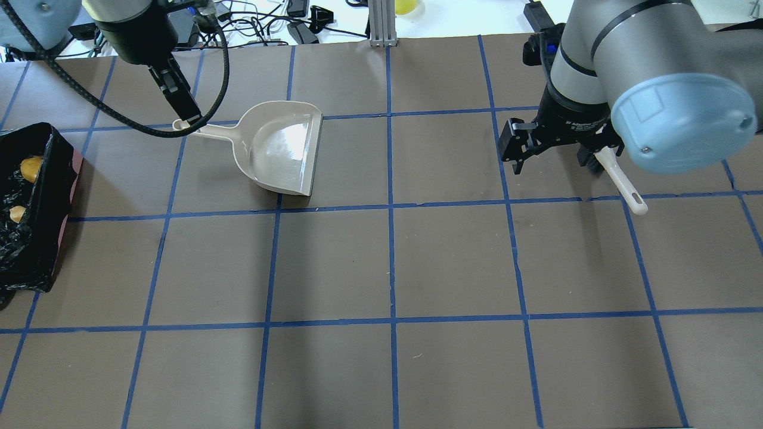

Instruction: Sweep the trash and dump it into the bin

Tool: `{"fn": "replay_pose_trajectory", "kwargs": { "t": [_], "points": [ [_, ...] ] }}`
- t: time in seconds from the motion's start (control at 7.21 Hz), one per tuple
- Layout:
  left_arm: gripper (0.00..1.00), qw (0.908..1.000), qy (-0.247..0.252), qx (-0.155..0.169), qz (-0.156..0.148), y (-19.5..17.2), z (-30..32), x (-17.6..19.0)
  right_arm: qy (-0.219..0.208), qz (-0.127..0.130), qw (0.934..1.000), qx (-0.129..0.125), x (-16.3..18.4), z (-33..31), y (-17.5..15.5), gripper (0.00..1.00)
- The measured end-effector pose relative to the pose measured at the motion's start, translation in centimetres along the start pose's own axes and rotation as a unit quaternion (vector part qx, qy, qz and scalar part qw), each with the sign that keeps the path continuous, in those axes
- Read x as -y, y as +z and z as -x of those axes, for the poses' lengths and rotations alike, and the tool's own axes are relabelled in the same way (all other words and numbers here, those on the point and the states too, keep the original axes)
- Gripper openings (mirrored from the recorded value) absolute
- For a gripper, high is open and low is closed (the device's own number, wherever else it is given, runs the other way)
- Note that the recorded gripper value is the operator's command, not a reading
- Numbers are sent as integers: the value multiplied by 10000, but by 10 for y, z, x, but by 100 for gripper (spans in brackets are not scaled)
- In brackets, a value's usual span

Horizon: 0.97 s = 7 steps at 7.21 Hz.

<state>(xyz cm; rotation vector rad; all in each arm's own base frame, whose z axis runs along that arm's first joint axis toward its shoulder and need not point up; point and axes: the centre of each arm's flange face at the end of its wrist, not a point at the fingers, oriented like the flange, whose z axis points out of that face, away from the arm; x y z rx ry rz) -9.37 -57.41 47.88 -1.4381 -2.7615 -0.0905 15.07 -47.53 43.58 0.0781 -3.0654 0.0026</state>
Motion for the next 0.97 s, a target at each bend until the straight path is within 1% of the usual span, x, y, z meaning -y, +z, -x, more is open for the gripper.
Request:
{"fn": "replay_pose_trajectory", "kwargs": {
  "t": [0.14, 0.28, 0.42, 0.55, 0.69, 0.83, 0.97],
  "points": [
    [81, 9982, -601, -5, -3, -7, -17, -9, 9, 2, 10000, 0, -1, -1, 1, 98],
    [81, 9928, -1199, 4, -10, -11, -32, -18, 12, 4, 10000, 0, -1, -2, 1, 98],
    [100, 9826, -1855, 30, -34, -14, -47, -25, 14, 0, 10000, 0, -1, -2, 0, 100],
    [100, 9695, -2448, 74, -75, -17, -56, -31, 13, -1, 10000, 0, -1, -2, 0, 100],
    [100, 9519, -3060, 128, -130, -20, -63, -36, 13, -12, 10000, 8, -3, -2, -2, 100],
    [100, 9340, -3565, 144, -170, -22, -68, -39, 15, -45, 10000, 32, -5, -1, -5, 100],
    [100, 9211, -3885, 149, -201, -20, -72, -41, 8, -112, 9999, 58, -10, 0, -13, 100]
  ]
}}
